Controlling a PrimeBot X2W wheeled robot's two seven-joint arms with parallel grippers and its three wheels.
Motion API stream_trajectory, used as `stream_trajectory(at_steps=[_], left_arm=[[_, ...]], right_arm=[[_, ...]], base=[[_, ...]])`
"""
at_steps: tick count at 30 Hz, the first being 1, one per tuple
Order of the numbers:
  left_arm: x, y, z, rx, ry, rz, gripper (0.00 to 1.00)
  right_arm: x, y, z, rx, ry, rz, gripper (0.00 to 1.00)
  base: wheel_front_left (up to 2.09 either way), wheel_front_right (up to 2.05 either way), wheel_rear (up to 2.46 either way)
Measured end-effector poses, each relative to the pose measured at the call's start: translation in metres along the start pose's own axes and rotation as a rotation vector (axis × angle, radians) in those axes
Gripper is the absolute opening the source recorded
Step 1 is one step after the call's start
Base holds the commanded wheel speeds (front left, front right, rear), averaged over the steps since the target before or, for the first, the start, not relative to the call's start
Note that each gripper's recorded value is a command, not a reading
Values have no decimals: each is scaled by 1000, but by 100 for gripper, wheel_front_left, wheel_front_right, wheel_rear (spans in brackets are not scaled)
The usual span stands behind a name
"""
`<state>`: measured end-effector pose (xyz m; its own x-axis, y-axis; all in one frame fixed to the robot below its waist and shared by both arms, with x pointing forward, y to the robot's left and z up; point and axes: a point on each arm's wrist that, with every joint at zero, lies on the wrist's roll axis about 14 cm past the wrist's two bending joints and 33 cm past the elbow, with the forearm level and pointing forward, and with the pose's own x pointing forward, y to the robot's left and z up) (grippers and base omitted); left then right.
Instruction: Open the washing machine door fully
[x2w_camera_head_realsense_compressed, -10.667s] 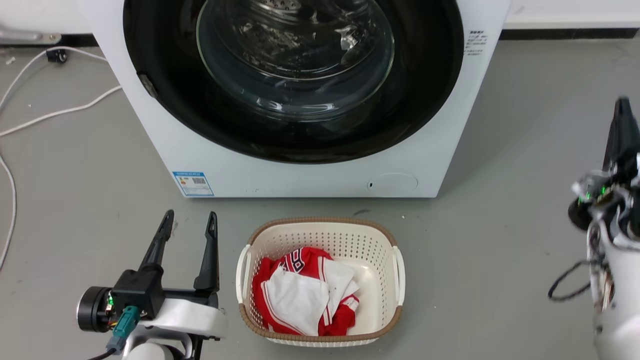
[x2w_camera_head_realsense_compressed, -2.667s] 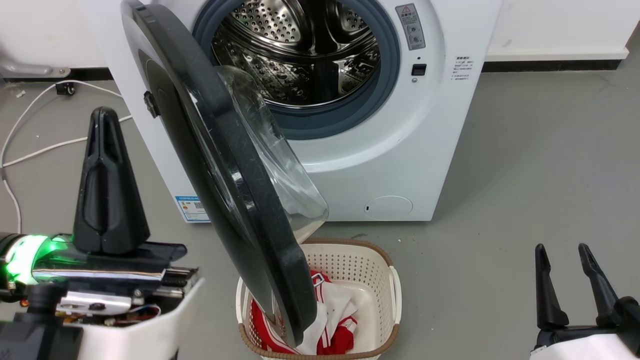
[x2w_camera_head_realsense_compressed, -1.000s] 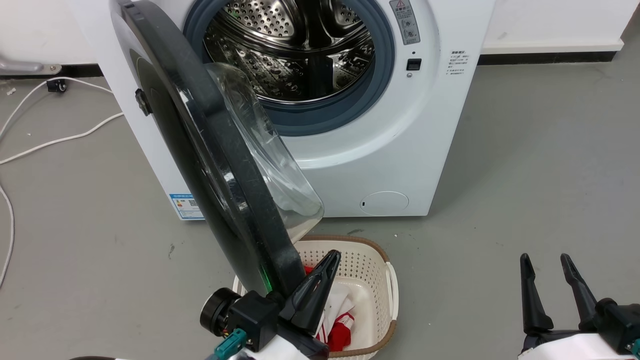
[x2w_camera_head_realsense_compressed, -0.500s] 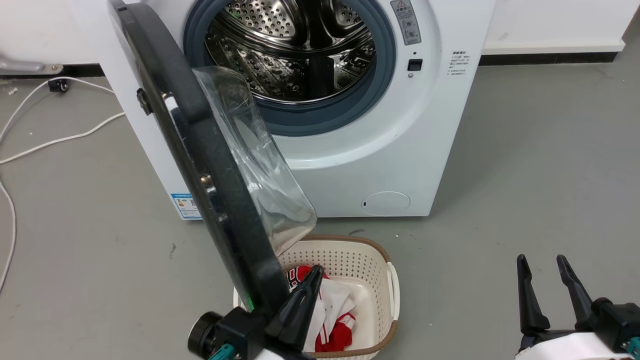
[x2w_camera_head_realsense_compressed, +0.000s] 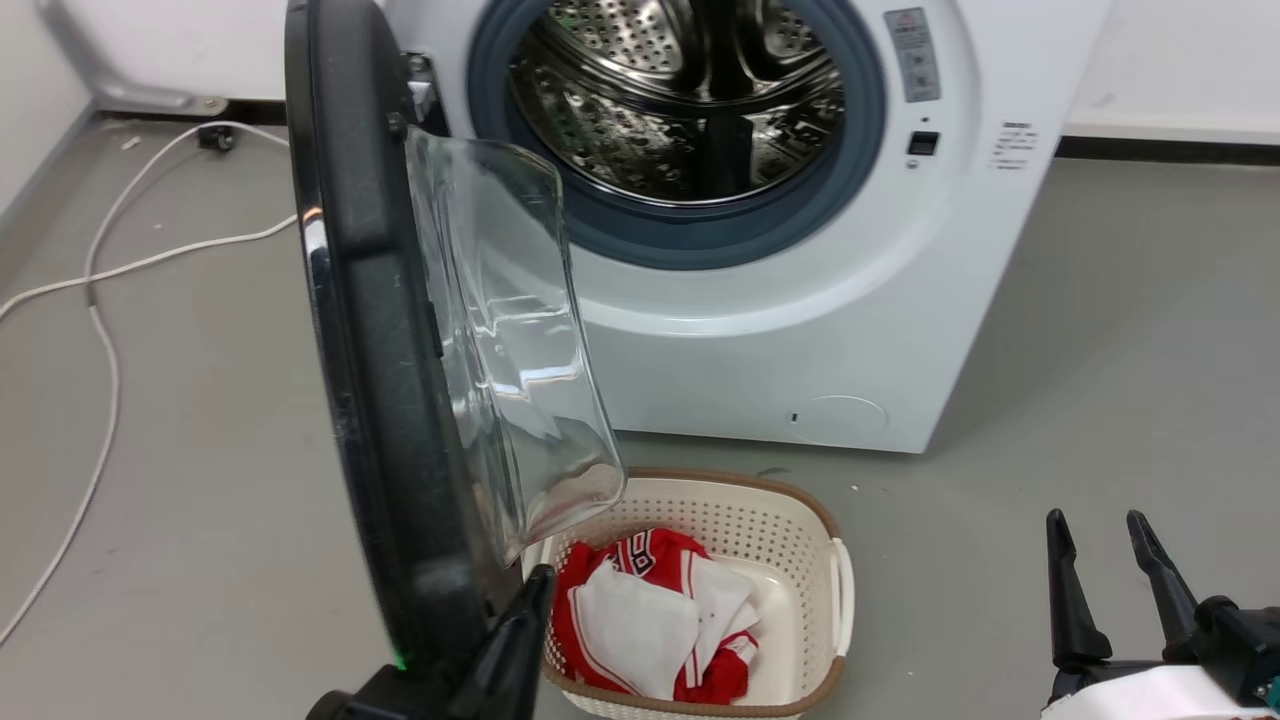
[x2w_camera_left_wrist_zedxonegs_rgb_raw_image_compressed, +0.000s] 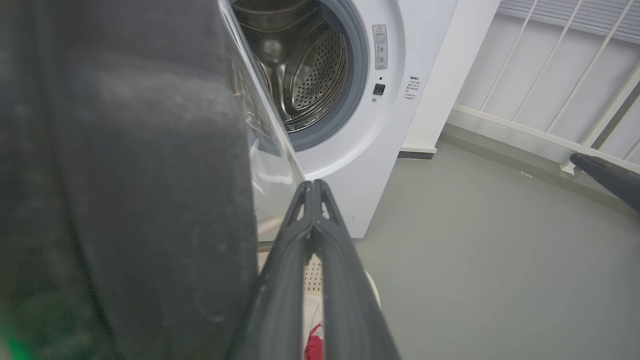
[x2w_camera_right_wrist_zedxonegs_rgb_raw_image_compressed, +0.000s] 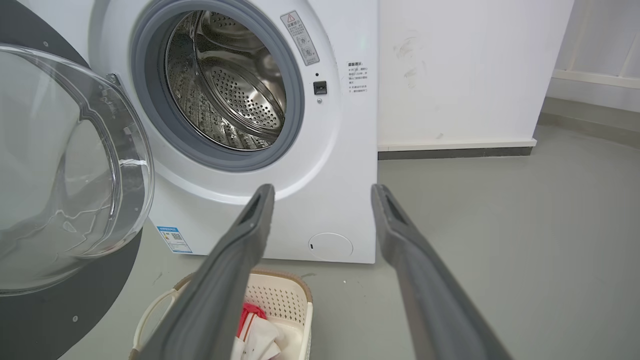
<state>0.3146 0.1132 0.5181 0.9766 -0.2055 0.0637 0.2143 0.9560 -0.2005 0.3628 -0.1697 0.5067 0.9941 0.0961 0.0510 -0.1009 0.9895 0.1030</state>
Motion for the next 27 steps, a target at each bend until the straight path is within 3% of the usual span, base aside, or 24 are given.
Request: stream_trajectory(at_steps=[13, 27], left_arm=[[-40, 93, 22, 79, -61, 317, 0], [-57, 184, 53, 138, -135, 571, 0]], right_arm=[[21, 35, -4, 6, 16, 111, 100], [25, 33, -9, 11, 32, 104, 100]], base=[[0, 0, 0], [0, 0, 0]])
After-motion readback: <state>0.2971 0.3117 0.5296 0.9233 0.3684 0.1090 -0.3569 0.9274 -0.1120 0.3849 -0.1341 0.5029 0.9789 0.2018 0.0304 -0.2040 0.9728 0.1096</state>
